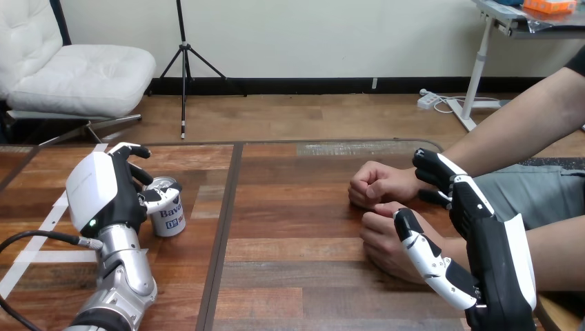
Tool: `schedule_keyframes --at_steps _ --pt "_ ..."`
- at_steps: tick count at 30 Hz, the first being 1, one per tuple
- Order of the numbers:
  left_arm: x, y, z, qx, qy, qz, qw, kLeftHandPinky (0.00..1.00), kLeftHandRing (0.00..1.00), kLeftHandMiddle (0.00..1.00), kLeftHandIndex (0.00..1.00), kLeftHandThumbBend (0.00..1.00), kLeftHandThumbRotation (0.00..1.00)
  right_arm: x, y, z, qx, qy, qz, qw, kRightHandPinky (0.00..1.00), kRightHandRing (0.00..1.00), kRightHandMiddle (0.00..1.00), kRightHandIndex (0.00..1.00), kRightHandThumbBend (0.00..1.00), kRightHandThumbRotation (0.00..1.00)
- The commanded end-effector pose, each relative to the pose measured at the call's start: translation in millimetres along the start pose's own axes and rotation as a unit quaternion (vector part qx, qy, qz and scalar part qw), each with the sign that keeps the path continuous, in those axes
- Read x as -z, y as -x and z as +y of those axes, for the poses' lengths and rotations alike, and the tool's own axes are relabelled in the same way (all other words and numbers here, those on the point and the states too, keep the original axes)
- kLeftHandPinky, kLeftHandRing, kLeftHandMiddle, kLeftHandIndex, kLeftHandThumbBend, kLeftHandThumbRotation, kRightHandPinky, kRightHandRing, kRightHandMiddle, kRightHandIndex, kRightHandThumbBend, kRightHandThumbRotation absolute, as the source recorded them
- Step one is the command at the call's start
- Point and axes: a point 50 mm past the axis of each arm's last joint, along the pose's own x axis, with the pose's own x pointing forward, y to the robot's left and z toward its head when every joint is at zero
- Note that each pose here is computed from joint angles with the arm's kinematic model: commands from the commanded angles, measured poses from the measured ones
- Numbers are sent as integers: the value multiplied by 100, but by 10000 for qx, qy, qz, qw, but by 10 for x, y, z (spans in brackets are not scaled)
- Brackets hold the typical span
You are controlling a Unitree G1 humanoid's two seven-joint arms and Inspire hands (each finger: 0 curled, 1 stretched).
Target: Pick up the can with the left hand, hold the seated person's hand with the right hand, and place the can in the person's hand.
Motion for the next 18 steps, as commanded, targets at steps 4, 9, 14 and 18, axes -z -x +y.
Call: schedule_keyframes --at_steps 4,9,14,18 --pt "-179 -107 73 -218 144 -361 9990 45 48 49 66 69 0 -138 -126 0 44 -68 -476 9988 78 85 85 84 51 42" --pt "-181 -108 77 -218 183 -378 9989 47 49 50 67 70 0 -138 -130 3 46 -1 -483 9988 78 84 85 84 51 43" --pt "-187 -107 81 -244 169 -422 9987 48 50 51 67 72 0 -137 -134 10 46 -36 -489 9988 78 85 85 83 51 43" --pt "-193 -107 82 -255 179 -442 9985 49 52 53 67 73 0 -137 -137 14 51 -39 -496 9987 79 85 85 83 51 42"
